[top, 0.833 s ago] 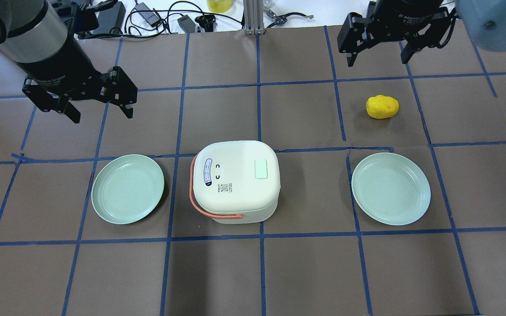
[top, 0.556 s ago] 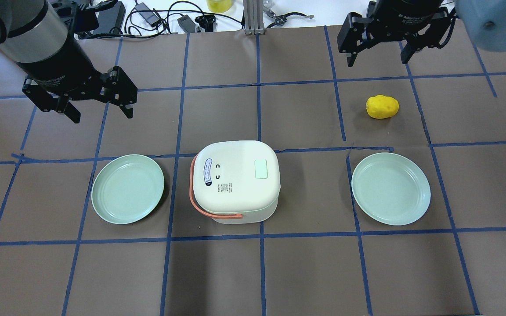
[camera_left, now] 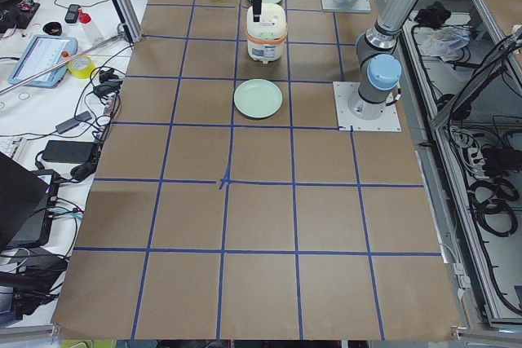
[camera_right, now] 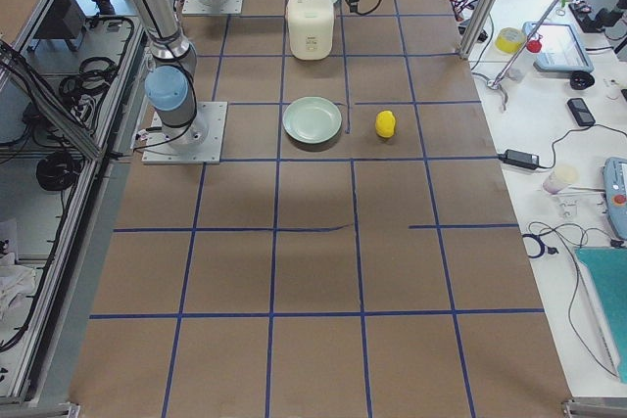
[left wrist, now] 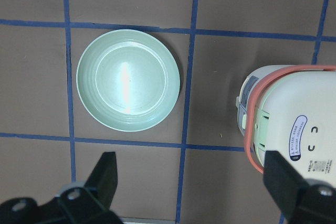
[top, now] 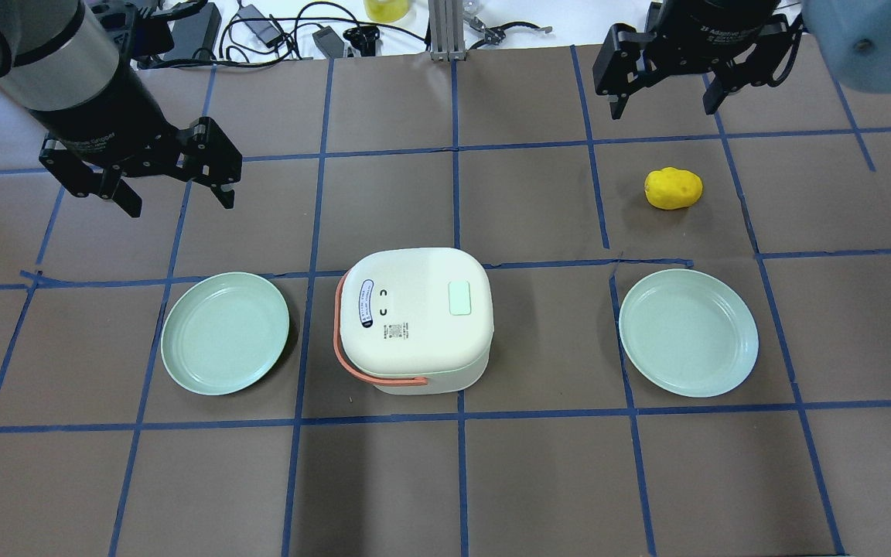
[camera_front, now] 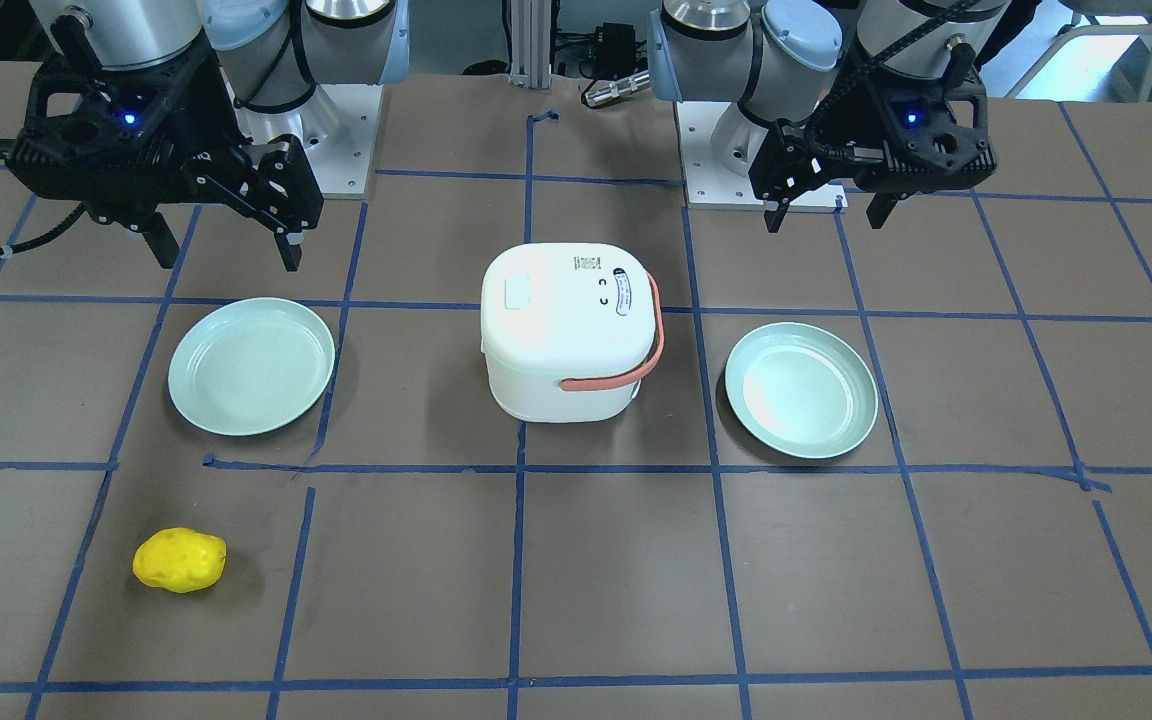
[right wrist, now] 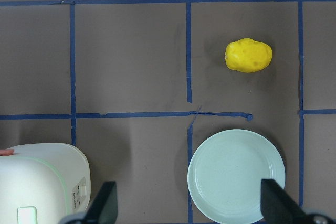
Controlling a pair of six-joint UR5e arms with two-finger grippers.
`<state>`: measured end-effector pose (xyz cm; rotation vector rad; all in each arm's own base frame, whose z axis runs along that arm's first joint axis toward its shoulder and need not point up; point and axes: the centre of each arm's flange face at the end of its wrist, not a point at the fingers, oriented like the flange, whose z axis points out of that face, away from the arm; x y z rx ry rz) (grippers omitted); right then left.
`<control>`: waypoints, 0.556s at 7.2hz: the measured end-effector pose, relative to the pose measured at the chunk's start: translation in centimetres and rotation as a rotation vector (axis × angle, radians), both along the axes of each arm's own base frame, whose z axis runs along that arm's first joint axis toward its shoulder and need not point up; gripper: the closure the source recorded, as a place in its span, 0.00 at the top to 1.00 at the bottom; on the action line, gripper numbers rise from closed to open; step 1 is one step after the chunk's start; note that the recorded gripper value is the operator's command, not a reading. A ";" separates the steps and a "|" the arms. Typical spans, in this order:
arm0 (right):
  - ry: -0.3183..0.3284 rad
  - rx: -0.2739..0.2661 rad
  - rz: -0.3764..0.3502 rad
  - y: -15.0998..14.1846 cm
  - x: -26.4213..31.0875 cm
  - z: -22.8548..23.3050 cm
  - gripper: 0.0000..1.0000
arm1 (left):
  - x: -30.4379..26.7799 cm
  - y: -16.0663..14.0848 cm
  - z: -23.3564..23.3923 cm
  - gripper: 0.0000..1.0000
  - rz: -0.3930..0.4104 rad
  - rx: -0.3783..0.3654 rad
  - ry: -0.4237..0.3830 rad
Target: Press rice cooker button
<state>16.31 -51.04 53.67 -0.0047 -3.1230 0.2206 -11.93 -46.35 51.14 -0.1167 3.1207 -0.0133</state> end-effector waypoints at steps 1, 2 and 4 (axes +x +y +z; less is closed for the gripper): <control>-0.003 0.002 0.001 0.1 0.1 0.0 0.59 | 0.0 0.0 0.0 1.00 0.000 0.000 0.000; -0.008 0.005 0.003 0.1 0.2 -0.1 0.43 | 0.0 0.0 0.0 1.00 0.000 0.000 0.000; -0.015 0.016 0.009 0.4 0.5 -0.2 0.19 | 0.0 0.0 0.0 1.00 0.000 0.000 0.000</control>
